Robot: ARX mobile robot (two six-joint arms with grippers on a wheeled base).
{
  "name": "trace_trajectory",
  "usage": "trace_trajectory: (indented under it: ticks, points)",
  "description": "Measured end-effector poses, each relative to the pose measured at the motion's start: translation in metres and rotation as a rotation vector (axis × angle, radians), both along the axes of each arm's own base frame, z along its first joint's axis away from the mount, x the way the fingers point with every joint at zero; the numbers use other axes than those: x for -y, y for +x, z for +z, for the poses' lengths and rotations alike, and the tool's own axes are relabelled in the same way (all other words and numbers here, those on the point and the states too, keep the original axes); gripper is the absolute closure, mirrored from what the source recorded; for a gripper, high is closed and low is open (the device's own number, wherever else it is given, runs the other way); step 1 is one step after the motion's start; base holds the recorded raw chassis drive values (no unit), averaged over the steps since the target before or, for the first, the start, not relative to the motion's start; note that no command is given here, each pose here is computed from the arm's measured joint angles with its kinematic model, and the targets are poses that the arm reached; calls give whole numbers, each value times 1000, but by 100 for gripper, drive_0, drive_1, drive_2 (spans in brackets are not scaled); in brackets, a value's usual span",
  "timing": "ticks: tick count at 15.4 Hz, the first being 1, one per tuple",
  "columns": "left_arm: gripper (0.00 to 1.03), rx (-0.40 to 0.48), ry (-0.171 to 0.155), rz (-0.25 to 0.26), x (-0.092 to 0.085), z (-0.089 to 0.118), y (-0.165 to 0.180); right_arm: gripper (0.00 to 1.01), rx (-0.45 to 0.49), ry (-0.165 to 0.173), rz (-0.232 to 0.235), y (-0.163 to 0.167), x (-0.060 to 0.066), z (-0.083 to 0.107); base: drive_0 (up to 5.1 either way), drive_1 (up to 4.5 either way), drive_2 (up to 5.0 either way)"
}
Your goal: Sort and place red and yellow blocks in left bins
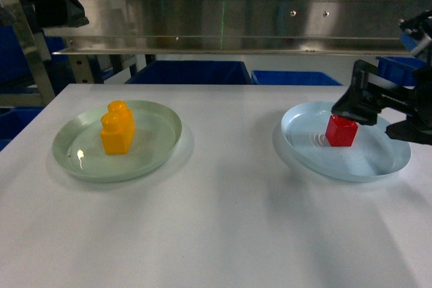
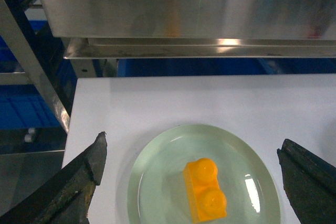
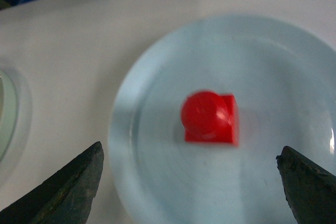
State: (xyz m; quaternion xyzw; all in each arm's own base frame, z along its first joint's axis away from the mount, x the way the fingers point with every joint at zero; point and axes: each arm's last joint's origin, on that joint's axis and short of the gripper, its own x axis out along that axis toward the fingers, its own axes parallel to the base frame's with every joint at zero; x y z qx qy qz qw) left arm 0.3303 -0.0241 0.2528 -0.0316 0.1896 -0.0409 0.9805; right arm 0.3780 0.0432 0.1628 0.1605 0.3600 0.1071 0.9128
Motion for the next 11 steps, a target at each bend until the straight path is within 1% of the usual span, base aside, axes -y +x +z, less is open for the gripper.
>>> trace_trajectory:
  ticks: [1, 2, 3, 4, 5, 7, 9, 10, 11]
  points:
    - [5, 0, 0, 1, 0, 0, 0, 3, 37, -15, 19, 8, -5, 6, 0, 0, 0]
    - [5, 0, 0, 1, 0, 0, 0, 3, 61, -32, 29, 13, -7, 10, 0, 0, 0]
    - [5, 0, 0, 0, 0, 0, 0, 3, 69, -49, 33, 17, -8, 9, 0, 0, 0]
    - [5, 0, 0, 1, 0, 0, 0, 3, 72, -72, 40, 21, -10, 6, 0, 0, 0]
    - [5, 0, 0, 0, 0, 0, 0, 3, 60, -102, 54, 29, -14, -3, 0, 0, 0]
    - [5, 0, 0, 0, 0, 0, 0, 3, 45, -129, 73, 37, -18, -12, 0, 0, 0]
    - [5, 0, 0, 1, 0, 0, 0, 3, 51, -146, 92, 41, -22, -14, 0, 0, 0]
    - [5, 0, 0, 1, 0, 0, 0, 3, 54, -156, 94, 44, -23, -15, 0, 0, 0]
    - [5, 0, 0, 0, 0, 0, 0, 3, 38, -159, 97, 46, -23, -20, 0, 0, 0]
